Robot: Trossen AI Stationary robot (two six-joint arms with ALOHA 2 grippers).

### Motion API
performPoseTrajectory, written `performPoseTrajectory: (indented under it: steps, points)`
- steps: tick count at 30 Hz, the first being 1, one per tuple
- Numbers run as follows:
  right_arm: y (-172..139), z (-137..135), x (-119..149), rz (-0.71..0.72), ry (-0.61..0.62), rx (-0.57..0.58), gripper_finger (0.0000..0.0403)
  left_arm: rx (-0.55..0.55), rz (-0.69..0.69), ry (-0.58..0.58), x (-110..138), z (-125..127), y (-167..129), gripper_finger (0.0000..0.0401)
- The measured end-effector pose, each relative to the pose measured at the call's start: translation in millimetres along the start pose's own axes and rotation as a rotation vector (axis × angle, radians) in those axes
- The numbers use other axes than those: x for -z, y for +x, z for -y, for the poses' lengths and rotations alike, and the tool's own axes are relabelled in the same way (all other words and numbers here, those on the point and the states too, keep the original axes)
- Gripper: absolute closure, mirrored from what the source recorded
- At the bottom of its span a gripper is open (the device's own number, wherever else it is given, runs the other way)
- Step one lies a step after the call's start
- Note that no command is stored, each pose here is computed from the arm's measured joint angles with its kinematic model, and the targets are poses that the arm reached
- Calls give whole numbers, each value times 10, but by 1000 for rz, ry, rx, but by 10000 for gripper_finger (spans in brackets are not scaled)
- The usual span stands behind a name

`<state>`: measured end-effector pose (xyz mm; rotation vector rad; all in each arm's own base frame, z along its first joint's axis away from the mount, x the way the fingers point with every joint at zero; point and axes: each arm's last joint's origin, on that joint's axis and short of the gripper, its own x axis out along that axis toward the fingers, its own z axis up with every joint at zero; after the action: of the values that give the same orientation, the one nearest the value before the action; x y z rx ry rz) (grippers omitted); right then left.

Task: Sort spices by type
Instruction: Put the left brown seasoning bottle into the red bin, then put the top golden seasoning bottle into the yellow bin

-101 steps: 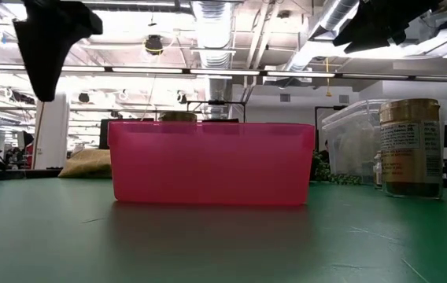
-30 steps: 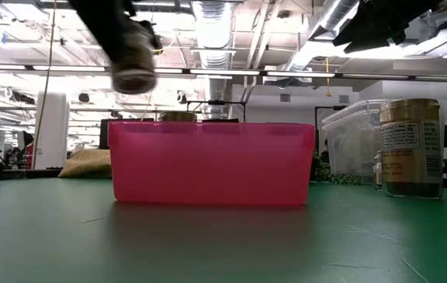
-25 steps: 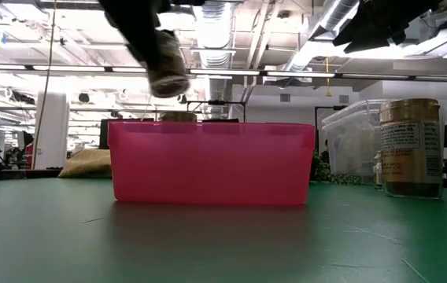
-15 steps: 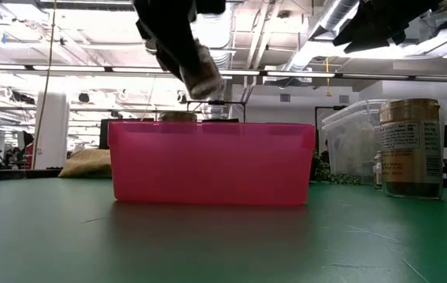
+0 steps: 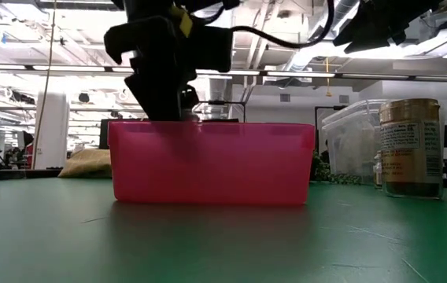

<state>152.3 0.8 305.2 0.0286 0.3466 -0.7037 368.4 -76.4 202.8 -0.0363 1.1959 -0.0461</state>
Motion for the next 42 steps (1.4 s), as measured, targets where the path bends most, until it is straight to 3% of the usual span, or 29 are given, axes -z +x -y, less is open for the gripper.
performPoseTrajectory:
  steps: [5, 15, 21, 25, 29, 34, 38, 42]
  points:
    - [1, 0, 1, -1, 0, 0, 88, -2, -1, -7, -1, -1, 12, 208]
    - [0, 0, 3, -2, 4, 1, 88, -16, -10, 37, -6, -4, -13, 138]
    - [25, -21, 9, -9, 2, 5, 88, -169, -15, 123, -140, -6, -275, 133]
    - [71, -38, -2, -6, 15, 17, 88, -250, 21, 243, -148, 88, -497, 135]
    - [110, -63, -6, -6, 23, 24, 88, -325, 61, 347, -2, 132, -628, 136]
    - [154, -114, -24, 7, 39, 20, 88, -360, 137, 372, 222, 45, -746, 136]
    - [208, -178, -35, 18, 47, 16, 88, -429, 139, 412, 525, -57, -870, 136]
    - [260, -313, -12, 15, 32, -13, 88, -492, 207, 376, 853, -175, -1076, 136]
